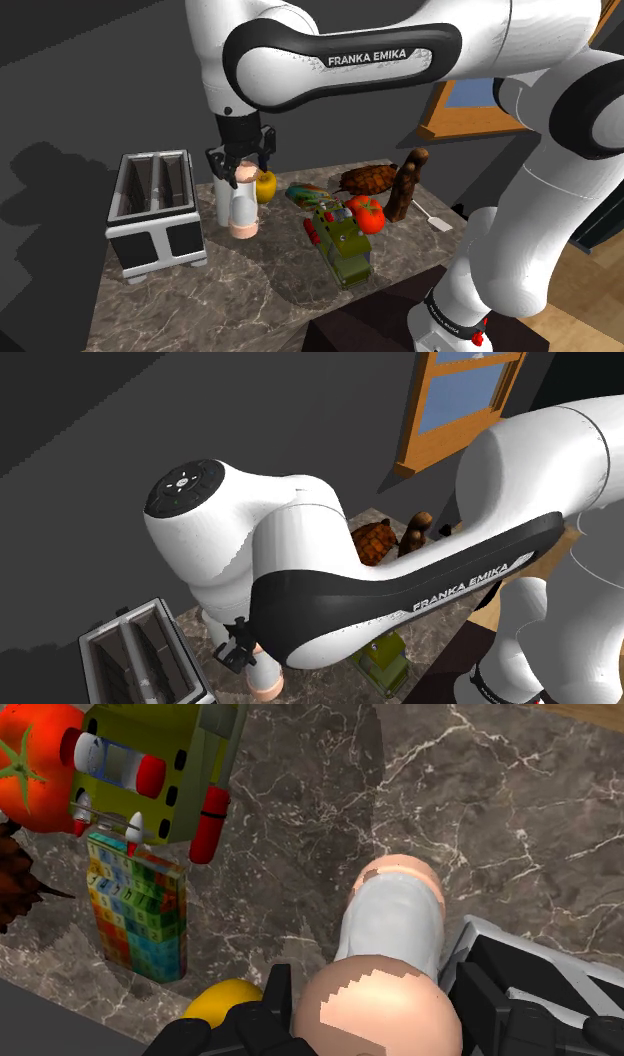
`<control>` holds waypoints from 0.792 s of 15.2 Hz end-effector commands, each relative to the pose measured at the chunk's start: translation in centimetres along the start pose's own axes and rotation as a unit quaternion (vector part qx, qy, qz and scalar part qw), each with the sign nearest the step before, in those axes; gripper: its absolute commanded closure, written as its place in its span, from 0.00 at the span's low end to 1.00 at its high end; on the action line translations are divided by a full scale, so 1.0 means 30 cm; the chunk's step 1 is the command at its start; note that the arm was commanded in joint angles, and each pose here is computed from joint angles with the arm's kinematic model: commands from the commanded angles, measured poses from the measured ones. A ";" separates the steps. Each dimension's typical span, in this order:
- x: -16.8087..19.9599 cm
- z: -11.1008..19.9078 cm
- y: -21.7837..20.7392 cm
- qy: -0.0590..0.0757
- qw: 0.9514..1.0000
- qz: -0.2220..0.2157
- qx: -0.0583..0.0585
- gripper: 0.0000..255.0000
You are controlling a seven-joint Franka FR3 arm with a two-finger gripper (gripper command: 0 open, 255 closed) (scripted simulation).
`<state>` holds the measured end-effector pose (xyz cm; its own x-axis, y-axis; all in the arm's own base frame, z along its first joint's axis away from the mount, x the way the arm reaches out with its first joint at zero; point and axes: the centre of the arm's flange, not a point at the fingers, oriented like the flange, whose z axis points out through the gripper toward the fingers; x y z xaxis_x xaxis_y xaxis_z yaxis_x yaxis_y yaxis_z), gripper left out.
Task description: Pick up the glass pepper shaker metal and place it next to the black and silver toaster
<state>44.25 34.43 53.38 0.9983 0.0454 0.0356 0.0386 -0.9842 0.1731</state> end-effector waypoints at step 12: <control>-0.005 0.230 -0.042 0.000 1.000 0.000 0.000 1.00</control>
<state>44.36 34.53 46.85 0.9983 0.0453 0.0356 0.0385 -0.9842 0.1730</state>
